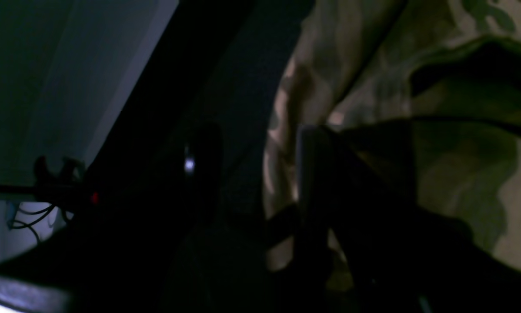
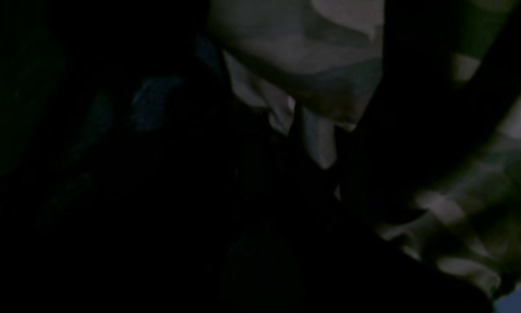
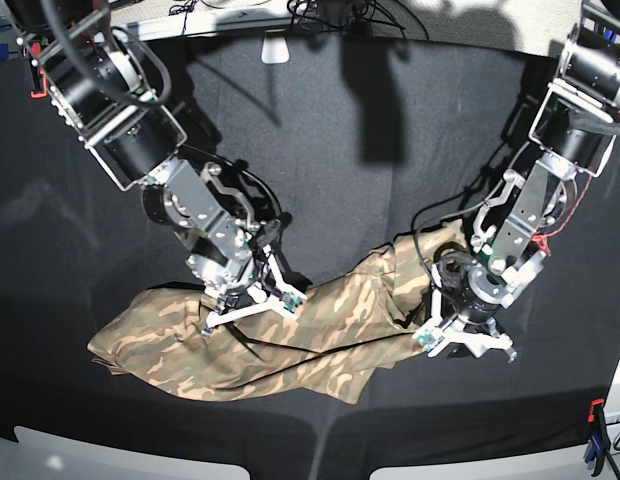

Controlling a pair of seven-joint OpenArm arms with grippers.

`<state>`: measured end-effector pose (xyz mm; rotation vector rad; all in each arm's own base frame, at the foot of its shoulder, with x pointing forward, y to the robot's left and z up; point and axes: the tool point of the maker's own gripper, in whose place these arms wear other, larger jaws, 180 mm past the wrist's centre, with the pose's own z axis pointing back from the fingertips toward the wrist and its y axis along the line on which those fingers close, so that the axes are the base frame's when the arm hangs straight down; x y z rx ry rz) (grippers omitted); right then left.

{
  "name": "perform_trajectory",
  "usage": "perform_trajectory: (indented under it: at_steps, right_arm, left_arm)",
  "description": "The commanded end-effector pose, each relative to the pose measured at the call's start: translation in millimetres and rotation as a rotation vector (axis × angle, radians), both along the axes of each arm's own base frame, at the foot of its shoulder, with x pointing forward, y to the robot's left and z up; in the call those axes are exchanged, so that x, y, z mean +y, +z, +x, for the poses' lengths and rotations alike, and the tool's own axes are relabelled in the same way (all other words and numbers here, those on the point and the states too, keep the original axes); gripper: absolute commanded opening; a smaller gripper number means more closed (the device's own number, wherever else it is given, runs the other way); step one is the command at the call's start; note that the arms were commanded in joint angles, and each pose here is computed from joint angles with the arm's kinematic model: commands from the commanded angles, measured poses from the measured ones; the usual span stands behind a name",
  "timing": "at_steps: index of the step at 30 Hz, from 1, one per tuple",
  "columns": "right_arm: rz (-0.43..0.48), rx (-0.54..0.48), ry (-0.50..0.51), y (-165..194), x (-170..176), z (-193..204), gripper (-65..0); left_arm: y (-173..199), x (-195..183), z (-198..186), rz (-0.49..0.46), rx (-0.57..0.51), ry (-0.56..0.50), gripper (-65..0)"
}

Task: Layout the t-shirt on the table in an organized manner, then fold the t-shirt properly
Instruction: 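Lift the grasped shirt edge with both grippers and pull it back, then drag the shirt with both grippers, pulling the grippers apart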

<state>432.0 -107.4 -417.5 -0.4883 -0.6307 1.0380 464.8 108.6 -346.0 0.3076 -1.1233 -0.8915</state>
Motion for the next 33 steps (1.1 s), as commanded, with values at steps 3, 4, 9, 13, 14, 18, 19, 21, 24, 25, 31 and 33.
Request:
perform_trajectory:
  at_steps: [3,4,9,13,14,18,19,21,24,25,31,33]
  right_arm:
    - [-0.011,-0.048,-0.035,24,2,15,-65.0]
    - [-0.017,-0.050,-0.043,27,2,15,-65.0]
    - [-0.038,-0.102,-0.063,58,-5,15,-65.0]
    - [-0.005,-0.162,-0.044,91,-9,9,-65.0]
    - [0.009,-0.173,-0.044,100,-11,7,-65.0]
    - [0.042,-0.213,-0.082,128,-25,6,-65.0]
    - [0.056,-0.231,-0.099,135,-30,9,-65.0]
    - [0.086,-0.266,-0.150,149,-44,16,-65.0]
    - [0.142,-0.338,-0.240,176,-72,26,-65.0]
    - [0.160,-0.362,-0.275,186,-83,28,-65.0]
    - [0.207,-0.440,-0.424,224,-147,28,-65.0]
    - [0.203,-0.441,-0.457,229,-166,24,-65.0]
  left_arm:
    - [24,4,14,0.011,-0.066,0.010,-39.2]
    - [23,6,14,0.017,-0.061,0.017,-39.2]
    - [24,12,16,0.022,-0.068,0.053,-39.2]
    - [28,15,18,0.018,-0.087,0.073,-39.2]
    - [29,16,18,0.018,-0.091,0.077,-39.1]
    - [29,17,18,0.017,-0.095,0.083,-39.2]
    - [29,17,18,0.017,-0.094,0.083,-39.2]
    - [29,17,18,0.017,-0.094,0.083,-39.2]
    - [29,17,18,0.017,-0.094,0.083,-39.2]
    - [29,17,18,0.017,-0.095,0.083,-39.2]
    - [27,22,17,0.035,-0.067,0.115,-39.2]
    - [27,26,15,0.051,-0.040,0.151,-39.2]
